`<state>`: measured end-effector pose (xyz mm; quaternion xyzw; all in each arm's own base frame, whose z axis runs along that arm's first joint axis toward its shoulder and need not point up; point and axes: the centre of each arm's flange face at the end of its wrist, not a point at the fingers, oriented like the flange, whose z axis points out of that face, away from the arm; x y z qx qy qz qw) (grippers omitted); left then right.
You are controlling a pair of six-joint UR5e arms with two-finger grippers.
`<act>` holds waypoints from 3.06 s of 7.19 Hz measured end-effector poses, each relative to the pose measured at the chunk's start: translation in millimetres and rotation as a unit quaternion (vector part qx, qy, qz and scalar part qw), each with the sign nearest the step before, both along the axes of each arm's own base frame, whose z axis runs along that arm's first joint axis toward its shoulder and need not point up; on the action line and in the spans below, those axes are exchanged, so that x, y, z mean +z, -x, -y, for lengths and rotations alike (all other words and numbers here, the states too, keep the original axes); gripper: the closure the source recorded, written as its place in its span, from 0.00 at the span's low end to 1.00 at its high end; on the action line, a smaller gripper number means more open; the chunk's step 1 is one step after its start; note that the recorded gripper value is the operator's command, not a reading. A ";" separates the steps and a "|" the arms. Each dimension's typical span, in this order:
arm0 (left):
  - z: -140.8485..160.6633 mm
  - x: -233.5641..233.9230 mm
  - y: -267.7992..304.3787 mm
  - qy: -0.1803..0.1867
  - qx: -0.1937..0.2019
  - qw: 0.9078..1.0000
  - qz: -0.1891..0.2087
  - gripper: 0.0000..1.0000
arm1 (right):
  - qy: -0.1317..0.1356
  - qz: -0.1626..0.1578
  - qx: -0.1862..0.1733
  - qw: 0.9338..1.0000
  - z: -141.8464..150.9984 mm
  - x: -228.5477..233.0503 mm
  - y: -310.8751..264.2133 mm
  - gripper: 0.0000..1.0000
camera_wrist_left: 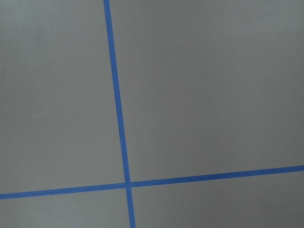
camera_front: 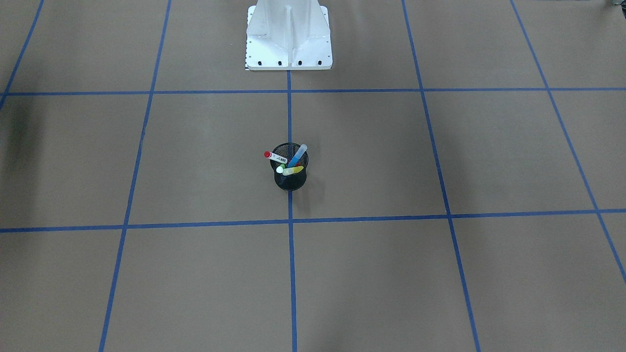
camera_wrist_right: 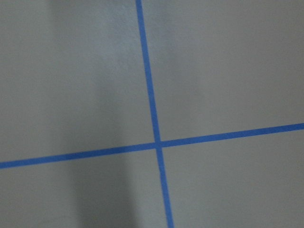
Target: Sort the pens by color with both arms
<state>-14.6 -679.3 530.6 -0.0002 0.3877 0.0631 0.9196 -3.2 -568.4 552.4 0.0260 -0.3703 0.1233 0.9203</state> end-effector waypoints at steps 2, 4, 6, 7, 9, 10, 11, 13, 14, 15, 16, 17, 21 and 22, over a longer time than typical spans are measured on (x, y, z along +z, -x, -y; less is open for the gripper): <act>0.1 -11.6 -2.4 -0.008 -0.001 1.000 -0.016 0.00 | 0.060 0.031 0.061 0.996 45.7 -88.5 80.7 0.01; 5.7 -25.8 -5.1 -0.006 -0.011 1.000 -0.018 0.00 | 0.142 0.057 0.127 0.980 65.5 -178.1 157.0 0.01; 7.7 -32.7 -6.2 -0.004 -0.016 1.000 -0.018 0.00 | 0.224 0.087 0.183 0.953 56.2 -242.0 225.3 0.00; 6.8 -36.8 -6.2 -0.008 -0.017 1.000 -0.018 0.00 | 0.253 0.097 0.192 0.943 48.9 -269.9 263.3 0.00; 3.5 -51.0 -6.9 -0.012 -0.026 0.999 -0.018 0.00 | 0.292 0.108 0.187 0.932 38.9 -331.5 346.5 0.00; 3.6 -57.2 -11.3 -0.010 -0.030 0.999 -0.019 0.00 | 0.305 0.109 0.179 0.929 31.1 -355.7 381.6 0.00; 4.5 -64.6 -24.1 -0.004 -0.033 0.999 -0.021 0.00 | 0.312 0.111 0.168 0.928 18.9 -378.9 412.1 0.00; 2.0 -90.8 -65.8 0.011 -0.038 0.999 -0.024 0.00 | 0.308 0.121 0.137 0.934 -12.7 -426.3 458.1 0.01; -2.3 -105.1 -88.3 0.019 -0.041 0.999 -0.026 0.00 | 0.306 0.122 0.122 0.936 -30.4 -440.0 478.8 0.04; -7.3 -120.4 -113.1 0.028 -0.044 0.998 -0.028 0.00 | 0.307 0.118 0.110 0.938 -46.7 -443.2 497.2 0.07; -11.9 -135.6 -137.3 0.037 -0.047 0.998 -0.031 0.00 | 0.308 0.114 0.100 0.939 -58.1 -442.1 509.9 0.12; -17.1 -149.9 -159.9 0.046 -0.049 0.997 -0.034 0.00 | 0.308 0.112 0.095 0.940 -61.2 -439.7 516.9 0.18; -36.7 -196.2 -220.8 0.067 -0.056 0.995 -0.045 0.00 | 0.300 0.124 0.084 0.942 -49.0 -416.5 542.4 0.32; -41.3 -202.2 -230.7 0.071 -0.058 0.995 -0.048 0.00 | 0.300 0.123 0.079 0.943 -53.6 -413.3 548.7 0.32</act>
